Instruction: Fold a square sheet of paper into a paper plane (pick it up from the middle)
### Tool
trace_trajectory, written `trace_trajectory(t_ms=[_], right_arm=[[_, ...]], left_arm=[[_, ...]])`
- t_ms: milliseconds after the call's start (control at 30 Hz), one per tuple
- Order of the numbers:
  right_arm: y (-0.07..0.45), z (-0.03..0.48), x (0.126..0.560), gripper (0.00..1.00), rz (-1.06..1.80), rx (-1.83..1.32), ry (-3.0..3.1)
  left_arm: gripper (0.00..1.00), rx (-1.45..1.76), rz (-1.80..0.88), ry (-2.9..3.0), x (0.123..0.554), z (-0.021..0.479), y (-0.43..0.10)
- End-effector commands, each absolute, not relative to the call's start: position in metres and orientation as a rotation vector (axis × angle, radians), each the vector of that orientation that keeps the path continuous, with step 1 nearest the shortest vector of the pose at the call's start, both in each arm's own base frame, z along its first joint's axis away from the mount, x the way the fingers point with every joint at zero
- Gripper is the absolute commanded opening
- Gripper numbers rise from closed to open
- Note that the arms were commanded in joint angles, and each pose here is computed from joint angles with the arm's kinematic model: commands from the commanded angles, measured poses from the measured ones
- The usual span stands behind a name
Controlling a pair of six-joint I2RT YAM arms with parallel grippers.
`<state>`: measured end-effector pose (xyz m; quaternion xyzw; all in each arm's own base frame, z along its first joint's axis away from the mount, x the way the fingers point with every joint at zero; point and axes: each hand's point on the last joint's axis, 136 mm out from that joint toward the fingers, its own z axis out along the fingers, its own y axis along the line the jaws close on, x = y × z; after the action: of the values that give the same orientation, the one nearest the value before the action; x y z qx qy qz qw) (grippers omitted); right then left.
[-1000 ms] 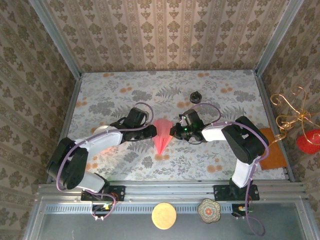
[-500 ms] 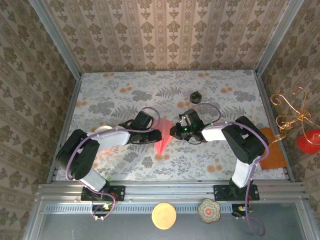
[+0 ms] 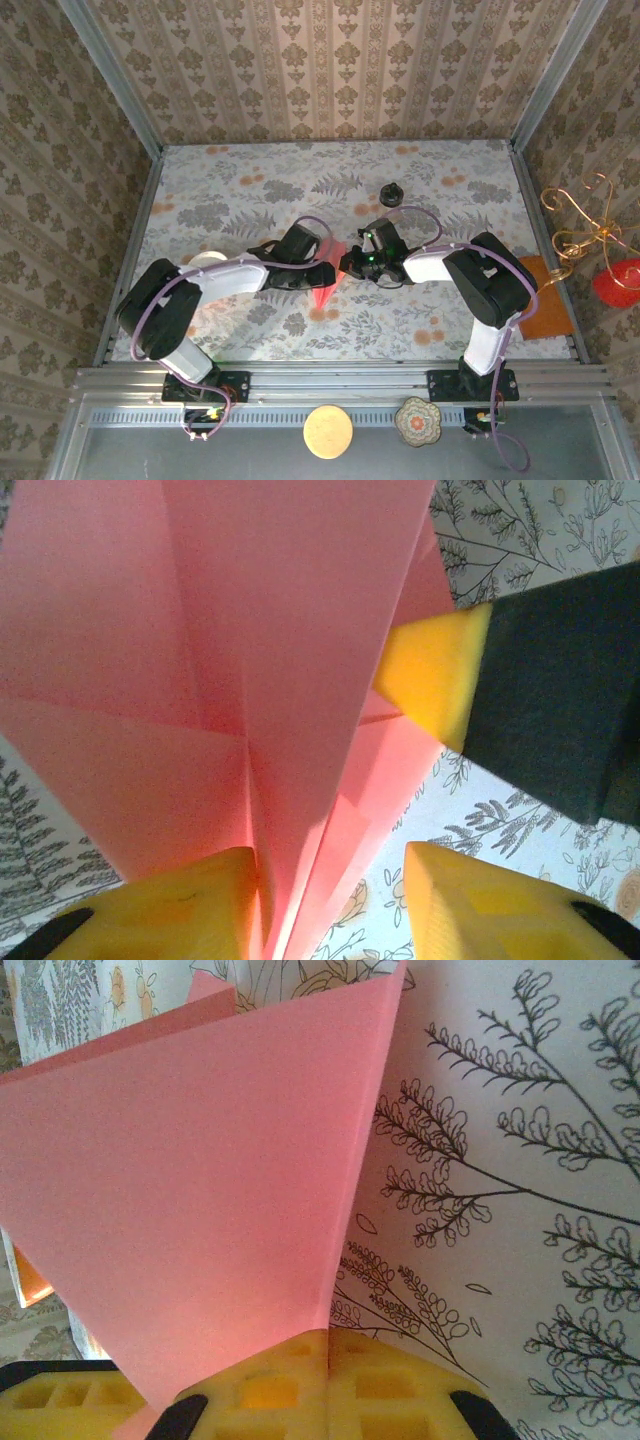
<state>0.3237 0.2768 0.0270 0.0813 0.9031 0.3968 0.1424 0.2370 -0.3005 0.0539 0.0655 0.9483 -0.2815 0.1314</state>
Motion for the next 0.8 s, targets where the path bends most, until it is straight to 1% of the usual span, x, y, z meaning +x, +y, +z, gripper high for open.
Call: trace_trajectory(t_ms=[0,133,467,667,767], right_arm=[[0.279,0.028,0.325,0.07,1.152,0.234,2.605],[0.28,0.028,0.324,0.07,1.154,0.234,2.606],[0.28,0.029,0.324,0.06,1.157,0.239,2.606],[0.28,0.033,0.325,0.08,1.159,0.238,2.603],[0.279,0.036,0.325,0.11,1.162,0.242,2.602]], left_arm=[[0.45,0.225,-0.723,2.784,0.238,0.047,-0.301],[0.44,0.257,-0.637,2.815,0.238,0.04,-0.299],[0.35,0.298,-0.544,2.833,0.238,0.032,-0.3],[0.34,0.308,-0.514,2.843,0.239,0.028,-0.3],[0.34,0.315,-0.504,2.847,0.239,0.027,-0.301]])
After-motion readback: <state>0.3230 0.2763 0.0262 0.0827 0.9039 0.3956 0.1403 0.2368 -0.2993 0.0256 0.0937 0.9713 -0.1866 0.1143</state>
